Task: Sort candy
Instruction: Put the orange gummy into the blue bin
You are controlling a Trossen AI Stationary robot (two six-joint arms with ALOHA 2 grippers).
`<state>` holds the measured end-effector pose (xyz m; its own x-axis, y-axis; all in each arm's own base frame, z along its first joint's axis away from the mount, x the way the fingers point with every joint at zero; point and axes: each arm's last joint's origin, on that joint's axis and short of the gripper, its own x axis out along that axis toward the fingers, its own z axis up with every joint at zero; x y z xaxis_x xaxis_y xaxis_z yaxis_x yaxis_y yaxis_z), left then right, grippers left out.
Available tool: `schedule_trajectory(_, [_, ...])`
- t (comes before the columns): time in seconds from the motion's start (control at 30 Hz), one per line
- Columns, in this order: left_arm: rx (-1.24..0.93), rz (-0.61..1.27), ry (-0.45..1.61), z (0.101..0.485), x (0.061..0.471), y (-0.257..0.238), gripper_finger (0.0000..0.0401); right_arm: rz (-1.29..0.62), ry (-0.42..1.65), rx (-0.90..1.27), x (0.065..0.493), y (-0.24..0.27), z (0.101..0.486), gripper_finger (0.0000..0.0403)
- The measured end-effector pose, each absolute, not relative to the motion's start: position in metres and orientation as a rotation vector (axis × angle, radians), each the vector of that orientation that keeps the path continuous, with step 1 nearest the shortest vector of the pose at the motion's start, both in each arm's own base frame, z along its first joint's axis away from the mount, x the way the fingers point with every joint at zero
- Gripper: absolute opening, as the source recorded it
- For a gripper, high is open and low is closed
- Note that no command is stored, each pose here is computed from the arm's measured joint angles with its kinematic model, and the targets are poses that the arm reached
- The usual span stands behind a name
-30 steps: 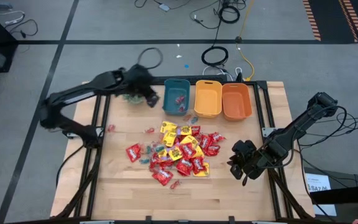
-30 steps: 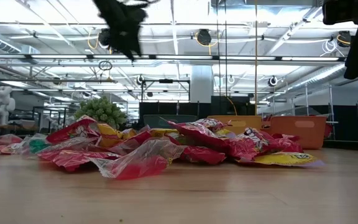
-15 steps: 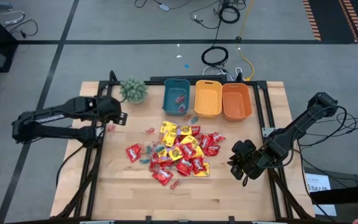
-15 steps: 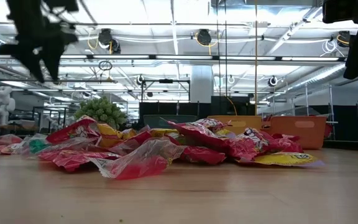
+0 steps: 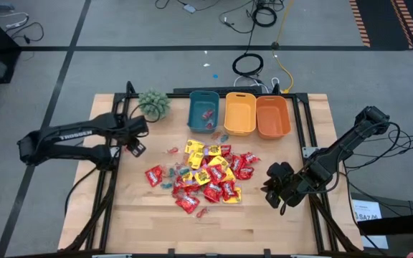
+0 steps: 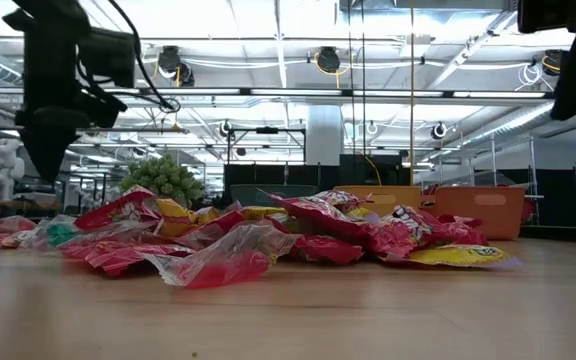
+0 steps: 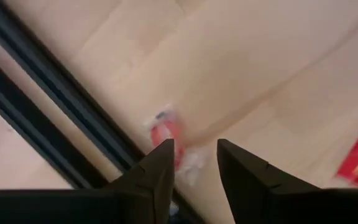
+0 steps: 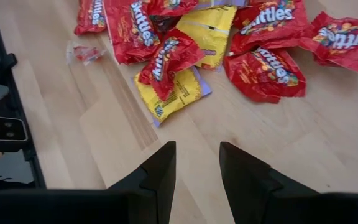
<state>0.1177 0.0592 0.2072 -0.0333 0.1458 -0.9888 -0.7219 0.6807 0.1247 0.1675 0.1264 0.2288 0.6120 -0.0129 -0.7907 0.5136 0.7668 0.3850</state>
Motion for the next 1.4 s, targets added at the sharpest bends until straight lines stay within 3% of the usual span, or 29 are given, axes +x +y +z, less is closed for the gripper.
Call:
schedule_trajectory(0.13, [-0.551,0.644,1.557,0.198,0.122,0.065,0.013,-0.327,0.859,0.661,0.168,0.127,0.229,0.0114])
schedule_trajectory(0.37, [-0.603,0.708,1.75,0.175,0.129,0.082,0.0133,-0.349,0.851,0.71,0.169,0.127,0.23,0.0114])
schedule_trajectory(0.53, [-0.644,0.729,1.86,0.159,0.132,0.09,0.0159,-0.333,0.83,0.73,0.171,0.129,0.231,0.0114])
schedule_trajectory(0.8, [-0.68,0.745,1.922,0.142,0.136,0.1,0.0207,-0.326,0.822,0.737,0.171,0.129,0.232,0.0114])
schedule_trajectory(1.1, [-0.705,0.765,2.025,0.12,0.139,0.111,0.0211,-0.322,0.818,0.743,0.172,0.13,0.232,0.0114])
schedule_trajectory(1.23, [-0.733,0.755,2.098,0.11,0.138,0.114,0.0185,-0.314,0.81,0.752,0.173,0.13,0.233,0.0114])
schedule_trajectory(1.4, [-0.745,0.743,2.147,0.102,0.137,0.115,0.008,-0.308,0.804,0.76,0.173,0.131,0.234,0.0114])
